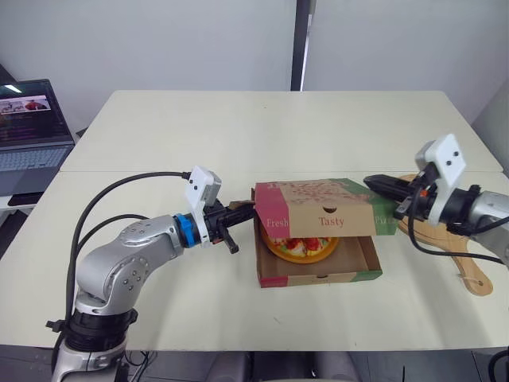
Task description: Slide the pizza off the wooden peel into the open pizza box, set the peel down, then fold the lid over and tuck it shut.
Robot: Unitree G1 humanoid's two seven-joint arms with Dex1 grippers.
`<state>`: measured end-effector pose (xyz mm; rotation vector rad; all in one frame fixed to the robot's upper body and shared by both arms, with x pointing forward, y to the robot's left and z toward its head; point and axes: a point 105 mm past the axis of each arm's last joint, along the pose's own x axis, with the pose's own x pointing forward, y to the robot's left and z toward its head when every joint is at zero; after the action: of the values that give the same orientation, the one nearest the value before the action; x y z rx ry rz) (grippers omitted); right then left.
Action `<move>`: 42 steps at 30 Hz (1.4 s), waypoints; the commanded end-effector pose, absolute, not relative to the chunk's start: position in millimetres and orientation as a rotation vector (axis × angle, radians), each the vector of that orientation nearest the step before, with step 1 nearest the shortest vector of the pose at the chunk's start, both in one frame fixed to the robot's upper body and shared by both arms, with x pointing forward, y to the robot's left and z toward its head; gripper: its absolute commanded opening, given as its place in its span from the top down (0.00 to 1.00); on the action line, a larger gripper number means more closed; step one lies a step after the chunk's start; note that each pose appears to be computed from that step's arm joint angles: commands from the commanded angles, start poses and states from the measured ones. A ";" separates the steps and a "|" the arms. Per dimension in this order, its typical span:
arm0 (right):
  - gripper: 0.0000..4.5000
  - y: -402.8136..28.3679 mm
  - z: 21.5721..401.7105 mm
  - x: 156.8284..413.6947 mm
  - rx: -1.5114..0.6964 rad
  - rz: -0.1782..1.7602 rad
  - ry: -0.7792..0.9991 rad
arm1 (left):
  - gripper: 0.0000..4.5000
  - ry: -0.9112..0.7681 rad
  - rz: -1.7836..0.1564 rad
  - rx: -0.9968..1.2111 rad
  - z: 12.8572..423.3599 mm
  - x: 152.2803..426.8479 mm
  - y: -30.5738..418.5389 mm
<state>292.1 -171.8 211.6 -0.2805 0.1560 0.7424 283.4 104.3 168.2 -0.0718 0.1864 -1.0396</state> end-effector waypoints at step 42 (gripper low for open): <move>1.00 -149.7 178.0 280.9 -0.425 0.871 0.194 | 1.00 0.329 -1.116 0.048 160.7 285.5 146.9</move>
<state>284.4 -155.3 168.5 -0.3770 0.2468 0.8518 289.5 149.5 152.0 0.0351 0.3673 -1.0868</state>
